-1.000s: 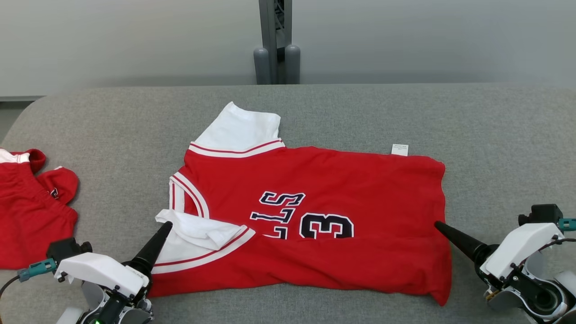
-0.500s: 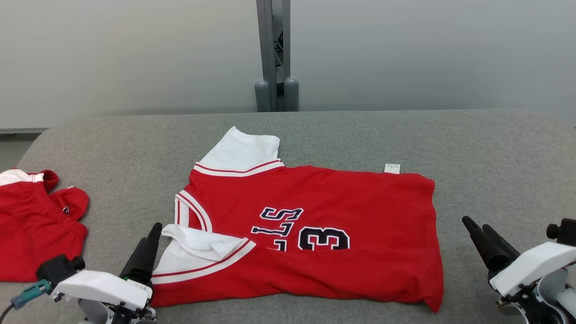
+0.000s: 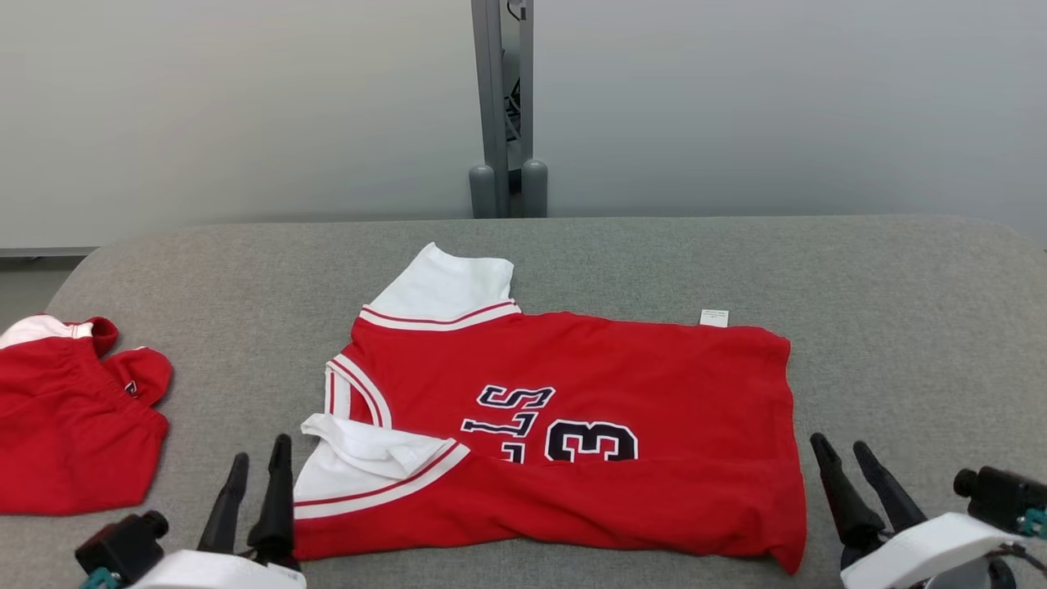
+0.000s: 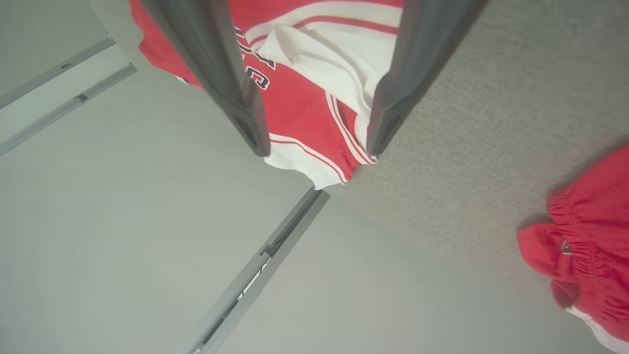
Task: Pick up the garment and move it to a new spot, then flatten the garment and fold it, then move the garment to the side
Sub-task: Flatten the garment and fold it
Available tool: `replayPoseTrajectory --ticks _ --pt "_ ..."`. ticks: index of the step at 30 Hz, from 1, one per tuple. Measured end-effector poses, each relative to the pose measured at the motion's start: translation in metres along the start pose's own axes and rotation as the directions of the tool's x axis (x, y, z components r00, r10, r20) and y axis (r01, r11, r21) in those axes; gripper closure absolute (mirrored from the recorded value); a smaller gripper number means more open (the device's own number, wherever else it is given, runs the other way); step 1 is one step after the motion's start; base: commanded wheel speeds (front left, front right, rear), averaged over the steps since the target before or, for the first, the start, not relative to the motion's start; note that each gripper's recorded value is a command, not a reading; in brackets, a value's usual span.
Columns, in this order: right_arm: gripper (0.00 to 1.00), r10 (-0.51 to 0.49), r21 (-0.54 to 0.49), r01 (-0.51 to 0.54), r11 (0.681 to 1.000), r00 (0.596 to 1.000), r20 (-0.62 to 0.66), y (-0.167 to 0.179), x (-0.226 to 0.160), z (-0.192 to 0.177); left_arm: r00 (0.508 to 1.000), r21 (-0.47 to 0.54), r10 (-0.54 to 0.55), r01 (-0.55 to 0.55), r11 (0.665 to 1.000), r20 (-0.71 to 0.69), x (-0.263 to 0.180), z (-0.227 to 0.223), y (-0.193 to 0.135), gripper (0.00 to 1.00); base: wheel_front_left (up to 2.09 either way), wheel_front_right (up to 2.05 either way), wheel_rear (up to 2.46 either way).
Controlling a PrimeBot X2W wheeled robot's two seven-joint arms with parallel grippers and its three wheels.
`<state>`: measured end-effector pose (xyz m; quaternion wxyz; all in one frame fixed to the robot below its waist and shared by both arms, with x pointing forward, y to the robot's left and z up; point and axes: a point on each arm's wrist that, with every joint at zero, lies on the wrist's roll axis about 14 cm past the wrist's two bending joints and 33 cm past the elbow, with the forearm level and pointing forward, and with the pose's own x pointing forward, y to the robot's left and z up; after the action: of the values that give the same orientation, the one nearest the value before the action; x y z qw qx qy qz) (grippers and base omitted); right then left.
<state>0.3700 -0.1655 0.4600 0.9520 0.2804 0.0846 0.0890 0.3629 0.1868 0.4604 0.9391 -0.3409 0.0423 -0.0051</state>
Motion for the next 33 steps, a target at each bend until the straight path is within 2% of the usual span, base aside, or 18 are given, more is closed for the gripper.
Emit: replayPoseTrajectory --ticks 8,14,16,19,30,33 --pt "0.00 -0.034 -0.012 0.034 0.999 0.999 0.028 0.003 -0.012 -0.014 0.998 0.155 0.048 -0.053 0.987 0.032 -0.020 -0.010 0.006 0.00 0.00 0.00 0.00" --pt "0.00 -0.028 -0.099 0.032 0.995 0.999 0.041 0.005 -0.014 -0.013 0.998 0.327 0.054 -0.063 0.943 0.036 -0.028 -0.007 0.012 0.00 0.00 0.00 0.00" --pt "0.00 -0.028 -0.123 0.034 0.992 0.998 0.055 0.006 -0.014 -0.010 0.998 0.356 0.050 -0.055 0.933 0.025 -0.030 -0.010 0.012 0.00 0.00 0.00 0.00" --pt "0.00 -0.021 -0.165 0.031 0.986 0.998 0.058 0.010 -0.016 -0.013 0.999 0.357 0.043 -0.044 0.933 0.012 -0.032 -0.014 0.009 0.00 0.00 0.00 0.00" --pt "0.00 -0.050 -0.157 0.058 0.986 0.997 0.054 0.008 -0.021 -0.022 0.997 0.361 0.075 -0.063 0.930 -0.018 -0.036 -0.026 0.013 0.00 0.00 0.00 0.00" --pt "0.00 -0.093 -0.118 0.093 0.989 0.996 0.007 -0.003 -0.026 -0.038 0.986 0.346 0.110 -0.061 0.936 -0.124 -0.047 -0.060 0.023 0.00 0.00 0.00 0.00"
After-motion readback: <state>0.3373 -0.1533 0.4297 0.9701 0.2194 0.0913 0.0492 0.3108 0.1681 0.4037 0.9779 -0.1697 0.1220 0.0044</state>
